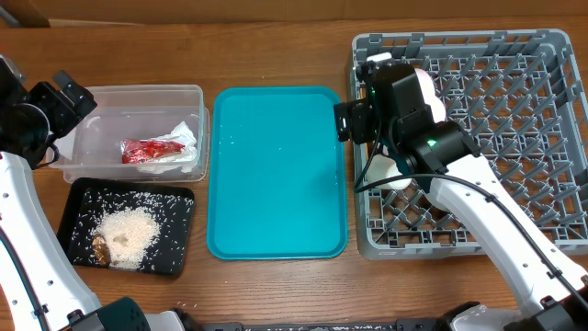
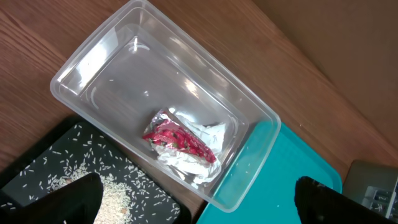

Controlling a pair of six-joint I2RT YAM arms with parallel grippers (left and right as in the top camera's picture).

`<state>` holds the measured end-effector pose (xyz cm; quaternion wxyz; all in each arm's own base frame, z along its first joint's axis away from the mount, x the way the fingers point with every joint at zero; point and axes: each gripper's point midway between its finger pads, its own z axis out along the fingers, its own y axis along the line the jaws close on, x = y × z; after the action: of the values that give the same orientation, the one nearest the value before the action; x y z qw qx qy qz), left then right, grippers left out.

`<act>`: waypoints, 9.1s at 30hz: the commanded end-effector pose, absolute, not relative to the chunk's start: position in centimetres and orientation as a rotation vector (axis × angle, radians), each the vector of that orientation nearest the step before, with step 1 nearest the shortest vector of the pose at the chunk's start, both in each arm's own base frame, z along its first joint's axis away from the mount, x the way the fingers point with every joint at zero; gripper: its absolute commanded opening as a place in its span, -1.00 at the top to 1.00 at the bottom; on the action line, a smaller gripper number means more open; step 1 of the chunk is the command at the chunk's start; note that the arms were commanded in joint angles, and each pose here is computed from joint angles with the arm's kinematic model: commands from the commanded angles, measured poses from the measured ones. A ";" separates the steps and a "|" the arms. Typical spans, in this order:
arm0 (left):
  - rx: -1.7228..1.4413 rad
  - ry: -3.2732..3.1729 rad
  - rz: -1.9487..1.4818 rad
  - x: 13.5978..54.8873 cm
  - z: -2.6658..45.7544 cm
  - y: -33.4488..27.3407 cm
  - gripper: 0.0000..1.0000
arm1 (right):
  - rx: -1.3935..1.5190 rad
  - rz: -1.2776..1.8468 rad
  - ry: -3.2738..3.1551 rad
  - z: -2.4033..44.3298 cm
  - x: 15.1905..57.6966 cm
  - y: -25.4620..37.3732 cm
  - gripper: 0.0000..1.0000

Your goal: Sort waste into correct bins and load items into the dishwasher

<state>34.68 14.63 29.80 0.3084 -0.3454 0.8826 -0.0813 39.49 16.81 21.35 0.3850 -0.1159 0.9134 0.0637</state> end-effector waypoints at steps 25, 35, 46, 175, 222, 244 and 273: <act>-0.915 2.326 -0.222 34.8 30.0 14.6 -1.00 | -0.300 0.204 2.286 23.3 39.0 17.1 -0.99; -0.915 2.326 -0.222 34.8 30.0 14.6 -1.00 | -0.192 0.229 1.979 35.9 32.7 12.5 -1.00; -0.915 2.326 -0.222 34.8 30.0 14.6 -1.00 | -0.002 0.215 1.682 38.3 23.7 4.1 -0.99; -0.524 2.124 -0.277 29.4 40.5 4.4 -1.00 | -0.061 0.052 1.594 17.0 24.6 1.6 -1.00; -0.226 1.330 -0.356 22.1 28.2 -0.1 -1.00 | -0.061 0.052 1.594 17.0 24.6 1.6 -1.00; -0.029 1.647 0.014 24.6 15.6 0.5 -1.00 | -0.061 0.052 1.594 17.0 24.6 1.6 -1.00; -0.031 1.646 0.032 24.6 15.6 0.8 -1.00 | -0.061 0.052 1.594 17.0 24.6 1.6 -1.00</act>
<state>24.64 0.44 15.54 0.6769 -0.0156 0.7359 0.0004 24.61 1.59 17.06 0.6957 -0.0255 0.7175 0.0237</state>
